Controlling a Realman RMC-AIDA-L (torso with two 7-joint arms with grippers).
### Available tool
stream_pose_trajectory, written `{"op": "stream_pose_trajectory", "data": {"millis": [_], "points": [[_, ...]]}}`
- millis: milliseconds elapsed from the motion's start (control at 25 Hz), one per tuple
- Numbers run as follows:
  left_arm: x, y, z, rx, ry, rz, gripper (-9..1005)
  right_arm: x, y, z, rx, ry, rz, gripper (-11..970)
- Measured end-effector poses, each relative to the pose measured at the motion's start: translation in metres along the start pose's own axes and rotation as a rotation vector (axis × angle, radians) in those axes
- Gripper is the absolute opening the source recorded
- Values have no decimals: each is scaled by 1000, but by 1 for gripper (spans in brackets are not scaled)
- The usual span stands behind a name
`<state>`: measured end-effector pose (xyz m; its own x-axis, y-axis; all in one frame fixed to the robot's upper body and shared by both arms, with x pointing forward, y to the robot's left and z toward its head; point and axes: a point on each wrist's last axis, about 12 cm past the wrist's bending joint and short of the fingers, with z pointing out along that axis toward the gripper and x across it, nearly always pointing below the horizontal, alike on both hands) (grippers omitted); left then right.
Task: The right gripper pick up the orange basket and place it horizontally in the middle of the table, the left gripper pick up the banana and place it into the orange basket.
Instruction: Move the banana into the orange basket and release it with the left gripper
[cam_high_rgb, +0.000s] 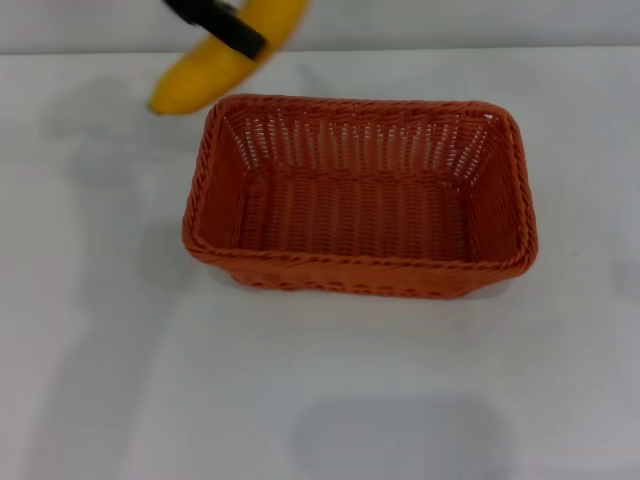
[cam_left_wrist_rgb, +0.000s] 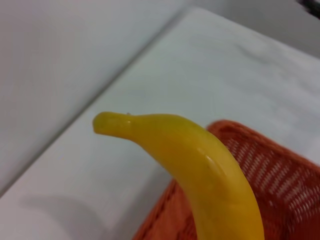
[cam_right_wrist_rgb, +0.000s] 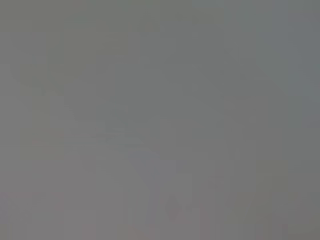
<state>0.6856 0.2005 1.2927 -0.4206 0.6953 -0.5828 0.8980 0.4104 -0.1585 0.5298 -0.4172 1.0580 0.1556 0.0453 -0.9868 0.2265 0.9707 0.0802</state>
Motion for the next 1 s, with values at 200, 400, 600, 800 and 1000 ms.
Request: {"op": "stream_pose_trajectory", "data": {"millis": [200, 400, 600, 800, 1000], "points": [[-37, -32, 48, 18, 160, 232, 501, 1, -1, -2, 2, 4, 4, 872], [-53, -60, 91, 7, 277, 389, 503, 1, -1, -3, 3, 2, 7, 872], [-53, -72, 113, 57, 322, 433, 505, 3, -3, -7, 8, 3, 6, 872], [-37, -70, 128, 69, 354, 439, 507, 1, -4, -10, 8, -14, 7, 872], [-24, -64, 133, 52, 355, 417, 510, 0, -5, -10, 13, -23, 10, 872]]}}
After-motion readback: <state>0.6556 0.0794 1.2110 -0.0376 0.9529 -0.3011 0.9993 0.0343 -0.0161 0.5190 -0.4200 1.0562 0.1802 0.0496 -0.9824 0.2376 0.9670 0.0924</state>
